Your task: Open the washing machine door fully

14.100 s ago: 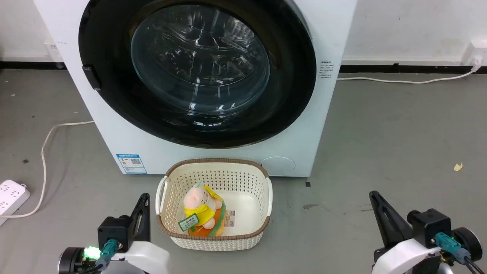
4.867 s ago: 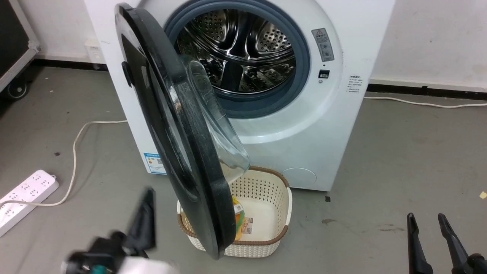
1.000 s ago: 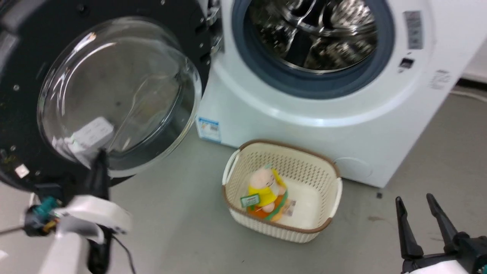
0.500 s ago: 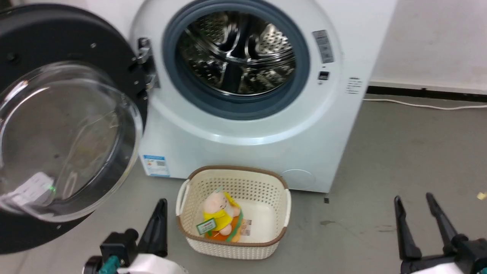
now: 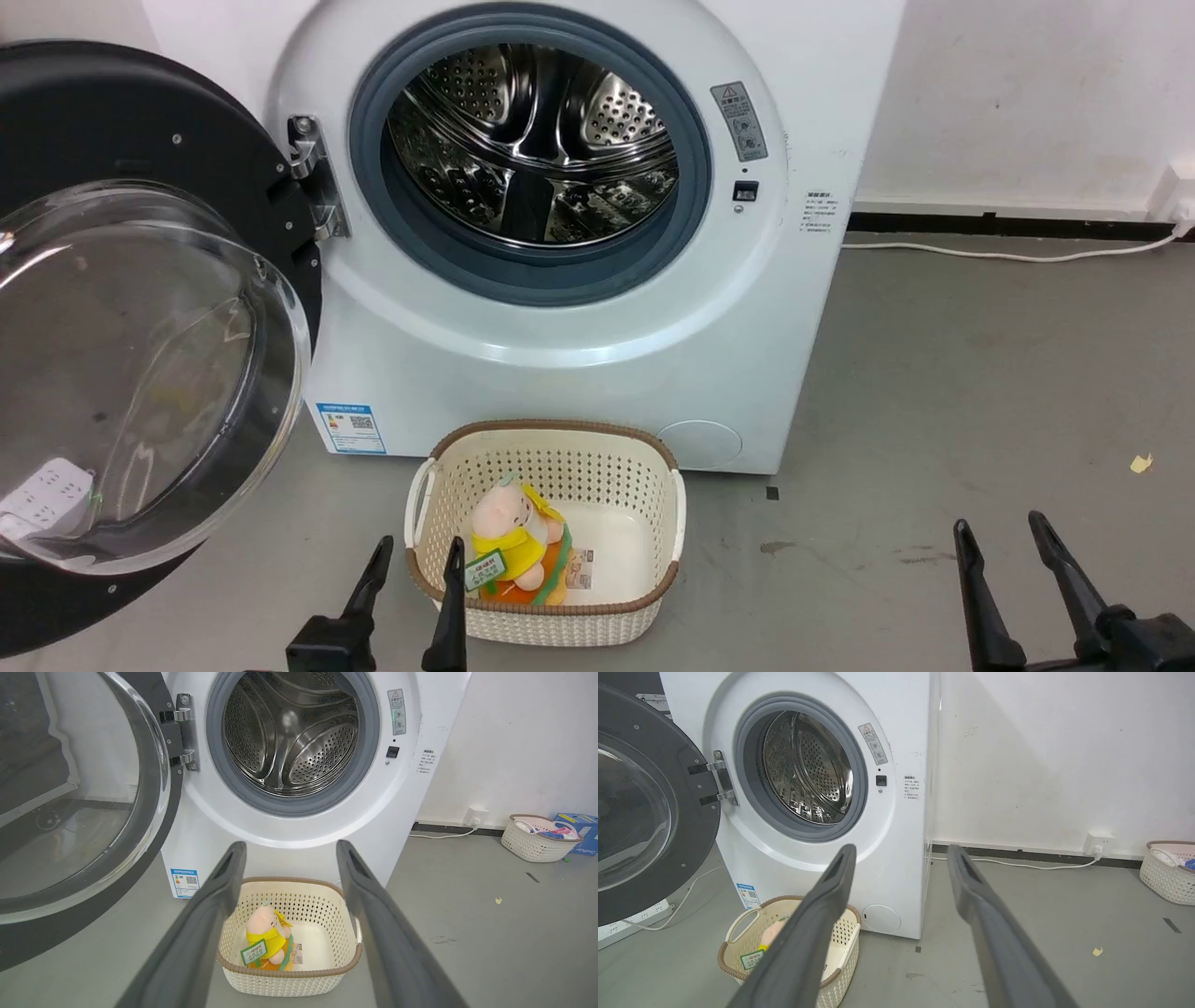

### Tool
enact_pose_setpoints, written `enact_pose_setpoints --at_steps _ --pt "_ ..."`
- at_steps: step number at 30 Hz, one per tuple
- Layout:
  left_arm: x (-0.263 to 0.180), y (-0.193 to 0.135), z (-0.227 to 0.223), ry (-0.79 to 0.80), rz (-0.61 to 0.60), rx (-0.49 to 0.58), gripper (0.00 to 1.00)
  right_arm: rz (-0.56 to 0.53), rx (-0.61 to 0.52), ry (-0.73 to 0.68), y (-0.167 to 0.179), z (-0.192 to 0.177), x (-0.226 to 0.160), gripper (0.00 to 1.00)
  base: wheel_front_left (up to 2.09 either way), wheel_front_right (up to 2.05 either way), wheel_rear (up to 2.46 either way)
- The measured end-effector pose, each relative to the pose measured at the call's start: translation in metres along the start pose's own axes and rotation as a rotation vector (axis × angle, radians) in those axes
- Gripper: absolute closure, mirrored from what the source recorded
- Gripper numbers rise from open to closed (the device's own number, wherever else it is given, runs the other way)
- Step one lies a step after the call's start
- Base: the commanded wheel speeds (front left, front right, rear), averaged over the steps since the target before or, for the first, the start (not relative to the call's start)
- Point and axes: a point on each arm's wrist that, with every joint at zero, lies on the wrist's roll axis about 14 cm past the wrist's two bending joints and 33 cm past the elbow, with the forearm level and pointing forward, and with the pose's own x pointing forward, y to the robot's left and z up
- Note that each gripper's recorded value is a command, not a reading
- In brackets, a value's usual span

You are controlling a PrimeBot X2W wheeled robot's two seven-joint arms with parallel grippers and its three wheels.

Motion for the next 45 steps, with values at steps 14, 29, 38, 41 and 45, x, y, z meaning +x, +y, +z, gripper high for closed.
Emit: enact_pose_setpoints --at_steps 14,29,38,41,45 --pt "-0.004 0.002 -0.011 0.033 -0.005 0.042 0.00 0.004 0.018 0.038 0.002 -0.012 -0.002 0.00 0.00 0.00 0.00" --pt "-0.002 0.005 -0.007 0.020 0.001 0.051 0.00 0.007 0.023 0.048 0.003 -0.016 -0.001 0.00 0.00 0.00 0.00" --pt "-0.002 0.003 -0.007 0.021 -0.007 0.029 1.00 0.007 0.027 0.048 0.003 -0.016 -0.001 1.00 0.00 0.00 0.00" --pt "-0.002 0.002 -0.008 0.023 -0.008 0.029 1.00 0.006 0.027 0.050 0.003 -0.016 -0.001 1.00 0.00 0.00 0.00" --pt "-0.001 0.003 -0.008 0.030 -0.006 0.029 1.00 0.007 0.027 0.059 0.004 -0.018 -0.001 1.00 0.00 0.00 0.00"
